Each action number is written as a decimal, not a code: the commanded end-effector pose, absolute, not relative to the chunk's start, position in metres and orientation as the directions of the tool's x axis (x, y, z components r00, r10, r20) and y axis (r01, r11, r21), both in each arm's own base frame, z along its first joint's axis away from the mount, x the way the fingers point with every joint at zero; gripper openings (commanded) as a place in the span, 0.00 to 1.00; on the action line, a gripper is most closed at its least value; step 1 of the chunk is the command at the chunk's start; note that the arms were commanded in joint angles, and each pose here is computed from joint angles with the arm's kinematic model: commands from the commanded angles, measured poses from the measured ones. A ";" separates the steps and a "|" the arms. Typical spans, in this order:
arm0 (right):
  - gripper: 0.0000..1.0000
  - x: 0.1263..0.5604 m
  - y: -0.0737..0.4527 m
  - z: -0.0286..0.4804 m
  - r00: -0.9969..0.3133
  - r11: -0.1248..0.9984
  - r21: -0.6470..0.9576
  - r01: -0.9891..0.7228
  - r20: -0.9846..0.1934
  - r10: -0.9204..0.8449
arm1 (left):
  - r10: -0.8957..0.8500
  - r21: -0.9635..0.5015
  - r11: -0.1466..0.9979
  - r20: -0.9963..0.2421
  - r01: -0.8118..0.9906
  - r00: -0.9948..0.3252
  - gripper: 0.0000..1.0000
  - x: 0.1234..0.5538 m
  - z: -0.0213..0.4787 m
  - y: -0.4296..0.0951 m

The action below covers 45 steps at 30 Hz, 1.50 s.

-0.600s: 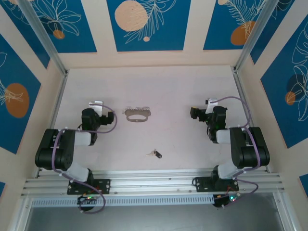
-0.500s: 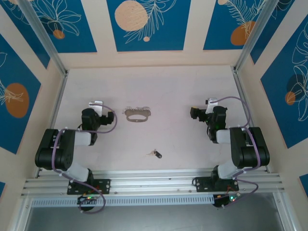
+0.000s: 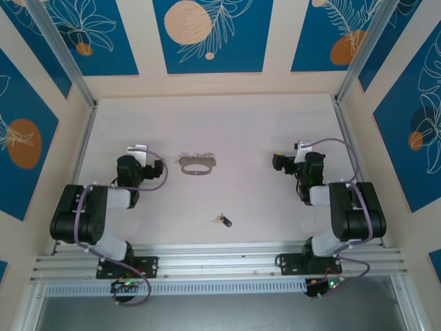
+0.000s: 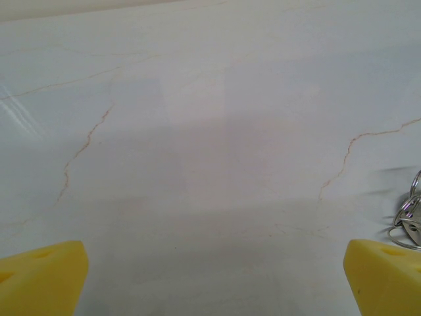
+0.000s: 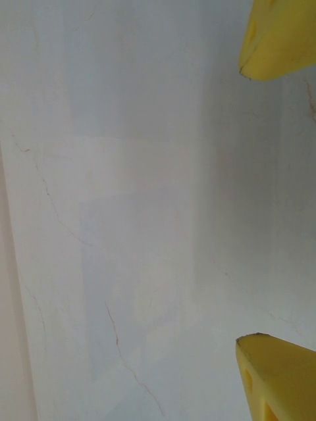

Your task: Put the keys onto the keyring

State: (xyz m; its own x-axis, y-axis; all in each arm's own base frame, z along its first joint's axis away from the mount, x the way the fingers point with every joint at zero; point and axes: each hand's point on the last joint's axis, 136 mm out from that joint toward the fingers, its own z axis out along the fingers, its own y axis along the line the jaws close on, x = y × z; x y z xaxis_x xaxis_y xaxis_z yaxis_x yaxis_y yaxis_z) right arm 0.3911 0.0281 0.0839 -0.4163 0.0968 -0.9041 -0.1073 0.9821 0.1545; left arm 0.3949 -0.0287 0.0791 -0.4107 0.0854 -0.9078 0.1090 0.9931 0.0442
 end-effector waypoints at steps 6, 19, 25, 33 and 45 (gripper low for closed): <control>0.99 0.398 0.029 0.094 -0.395 0.980 0.148 -0.136 -0.915 0.083 | 0.088 0.046 0.993 -0.911 0.112 -0.403 1.00 0.400 0.087 -0.027; 0.99 0.404 -0.004 0.177 -0.456 0.923 0.367 0.118 -0.805 0.379 | 0.057 0.057 0.998 -0.900 0.013 -0.432 1.00 0.401 0.110 -0.011; 0.99 0.399 0.013 0.187 -0.545 0.811 0.577 0.101 -0.650 0.530 | 0.029 0.071 0.995 -0.875 -0.069 -0.484 1.00 0.392 0.138 0.003; 0.76 0.385 0.124 0.163 -0.751 0.839 0.521 -0.157 -0.615 0.241 | -0.225 -0.195 0.974 -0.790 -0.115 -0.571 1.00 0.372 0.176 -0.019; 0.41 0.383 0.265 0.104 -0.889 0.786 0.512 -0.347 -0.448 -0.100 | -0.321 -0.383 0.921 -0.646 -0.070 -0.693 1.00 0.359 0.161 -0.083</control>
